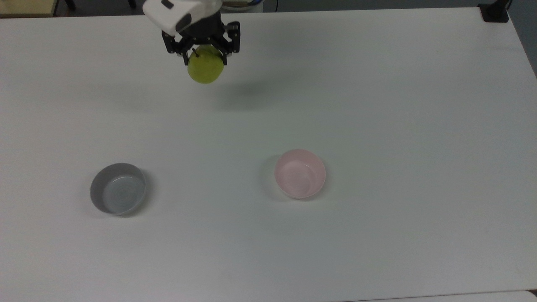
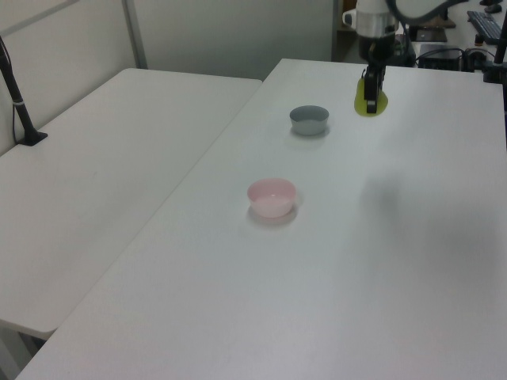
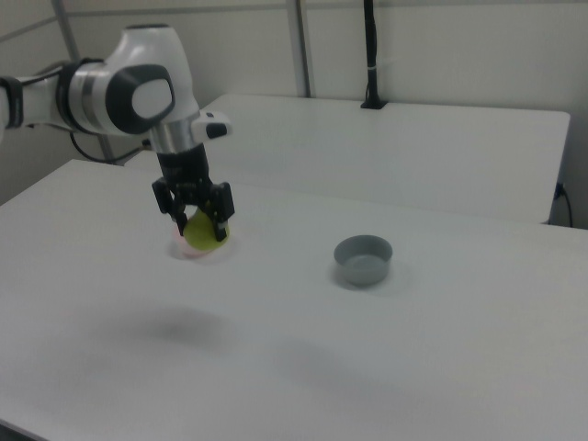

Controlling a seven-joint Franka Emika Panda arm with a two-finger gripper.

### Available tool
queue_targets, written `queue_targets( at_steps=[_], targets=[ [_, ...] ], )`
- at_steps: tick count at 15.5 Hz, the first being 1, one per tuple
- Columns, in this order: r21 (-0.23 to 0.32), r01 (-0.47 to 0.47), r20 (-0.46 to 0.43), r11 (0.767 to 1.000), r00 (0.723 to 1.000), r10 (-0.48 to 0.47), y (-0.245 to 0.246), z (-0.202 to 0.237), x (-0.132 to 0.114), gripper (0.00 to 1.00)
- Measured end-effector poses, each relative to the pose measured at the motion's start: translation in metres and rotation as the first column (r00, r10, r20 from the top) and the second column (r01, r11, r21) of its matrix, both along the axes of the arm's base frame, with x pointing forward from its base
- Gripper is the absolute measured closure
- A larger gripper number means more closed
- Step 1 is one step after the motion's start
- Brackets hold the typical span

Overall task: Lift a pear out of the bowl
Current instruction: 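Lower the held pear onto the bare table beside the bowls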

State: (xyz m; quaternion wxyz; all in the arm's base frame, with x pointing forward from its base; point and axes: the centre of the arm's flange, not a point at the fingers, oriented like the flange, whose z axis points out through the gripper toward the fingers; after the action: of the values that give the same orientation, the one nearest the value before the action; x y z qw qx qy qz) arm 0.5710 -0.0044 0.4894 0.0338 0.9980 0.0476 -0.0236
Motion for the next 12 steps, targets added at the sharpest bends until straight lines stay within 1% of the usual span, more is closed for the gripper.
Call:
queue_targets(
  at_steps=[3,8,12],
  targets=[
    [-0.006,-0.019,-0.032,1.000,0.999,0.019,0.006,-0.036,0.006,0.21],
    [-0.037,-0.060,-0.062,0.998,0.996,0.058,0.012,-0.094,0.012,0.21],
    [-0.042,-0.069,-0.090,0.997,0.994,0.065,0.012,-0.118,0.008,0.21]
  ],
)
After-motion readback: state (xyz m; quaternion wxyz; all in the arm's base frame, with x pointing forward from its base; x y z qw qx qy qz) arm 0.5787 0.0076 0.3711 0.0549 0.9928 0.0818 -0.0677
